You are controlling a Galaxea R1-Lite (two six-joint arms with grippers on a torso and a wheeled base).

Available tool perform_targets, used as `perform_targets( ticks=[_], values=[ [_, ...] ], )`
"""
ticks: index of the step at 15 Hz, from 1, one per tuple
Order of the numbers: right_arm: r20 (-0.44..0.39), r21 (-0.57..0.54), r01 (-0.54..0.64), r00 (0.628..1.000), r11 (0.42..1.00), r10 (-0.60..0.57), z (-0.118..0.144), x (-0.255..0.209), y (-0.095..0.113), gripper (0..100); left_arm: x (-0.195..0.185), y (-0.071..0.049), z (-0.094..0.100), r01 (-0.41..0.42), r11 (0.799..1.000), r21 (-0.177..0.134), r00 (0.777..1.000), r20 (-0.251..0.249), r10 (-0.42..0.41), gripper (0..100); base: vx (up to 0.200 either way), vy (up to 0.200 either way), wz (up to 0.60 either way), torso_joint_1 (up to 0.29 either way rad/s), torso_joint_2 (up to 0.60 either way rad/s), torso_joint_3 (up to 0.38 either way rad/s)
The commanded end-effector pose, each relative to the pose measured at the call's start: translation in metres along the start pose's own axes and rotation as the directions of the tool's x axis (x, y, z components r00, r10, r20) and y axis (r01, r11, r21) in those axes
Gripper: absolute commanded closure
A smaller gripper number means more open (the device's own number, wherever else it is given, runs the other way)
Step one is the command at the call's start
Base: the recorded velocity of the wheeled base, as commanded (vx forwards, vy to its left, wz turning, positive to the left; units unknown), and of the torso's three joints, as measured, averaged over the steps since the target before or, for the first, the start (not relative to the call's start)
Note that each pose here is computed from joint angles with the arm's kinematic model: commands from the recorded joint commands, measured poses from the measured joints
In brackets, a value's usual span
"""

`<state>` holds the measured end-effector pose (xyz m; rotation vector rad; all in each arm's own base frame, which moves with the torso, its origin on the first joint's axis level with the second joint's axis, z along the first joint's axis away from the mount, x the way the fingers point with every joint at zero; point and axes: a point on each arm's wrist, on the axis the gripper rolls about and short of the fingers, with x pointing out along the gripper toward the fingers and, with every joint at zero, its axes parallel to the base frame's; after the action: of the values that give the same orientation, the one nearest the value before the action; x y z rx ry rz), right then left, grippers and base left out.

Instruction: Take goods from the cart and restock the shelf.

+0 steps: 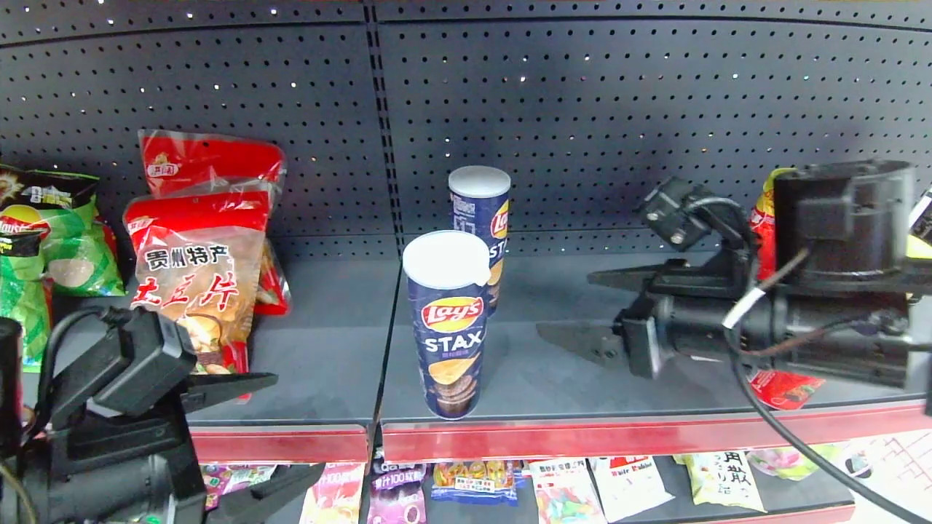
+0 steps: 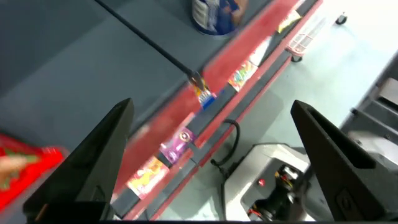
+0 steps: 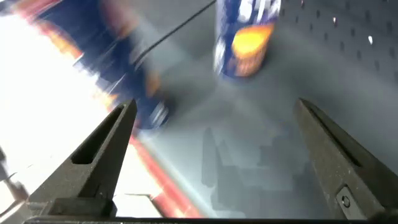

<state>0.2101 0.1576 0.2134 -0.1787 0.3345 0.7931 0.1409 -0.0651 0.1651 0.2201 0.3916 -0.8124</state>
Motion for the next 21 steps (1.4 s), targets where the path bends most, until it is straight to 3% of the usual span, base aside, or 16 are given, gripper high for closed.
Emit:
perform_targets(
  ticks=[1,6,10,15,21],
  values=[
    [0.087,0.023,0.026,0.996,0.999,-0.028,-0.016,-0.071,0.017,0,0.034,0.014,0.001,0.004,1.000,-0.010,0.999,-0.035,-0.004,0,0.000,0.000,0.00,0.000,0.00,0.000],
    [0.155,0.021,0.042,0.987,0.999,-0.045,-0.034,-0.114,0.023,0,0.066,0.019,0.008,0.041,0.999,-0.008,0.997,-0.069,-0.042,0,0.000,0.000,0.00,0.000,0.00,0.000],
    [0.150,0.038,0.064,0.986,0.997,-0.069,-0.039,-0.130,0.025,0,0.096,0.035,0.023,0.002,1.000,-0.002,0.997,-0.074,-0.002,0,0.000,0.000,0.00,0.000,0.00,0.000],
    [0.148,0.062,0.062,0.986,0.996,-0.071,-0.038,-0.130,0.025,0,0.111,0.032,0.029,0.031,0.999,0.012,0.997,-0.074,-0.030,0,0.000,0.000,0.00,0.000,0.00,0.000],
    [0.150,0.064,0.063,0.986,0.996,-0.072,-0.038,-0.130,0.025,0,0.122,0.036,0.033,0.030,0.999,0.013,0.997,-0.071,-0.029,0,0.000,0.000,0.00,0.000,0.00,0.000]
  ],
)
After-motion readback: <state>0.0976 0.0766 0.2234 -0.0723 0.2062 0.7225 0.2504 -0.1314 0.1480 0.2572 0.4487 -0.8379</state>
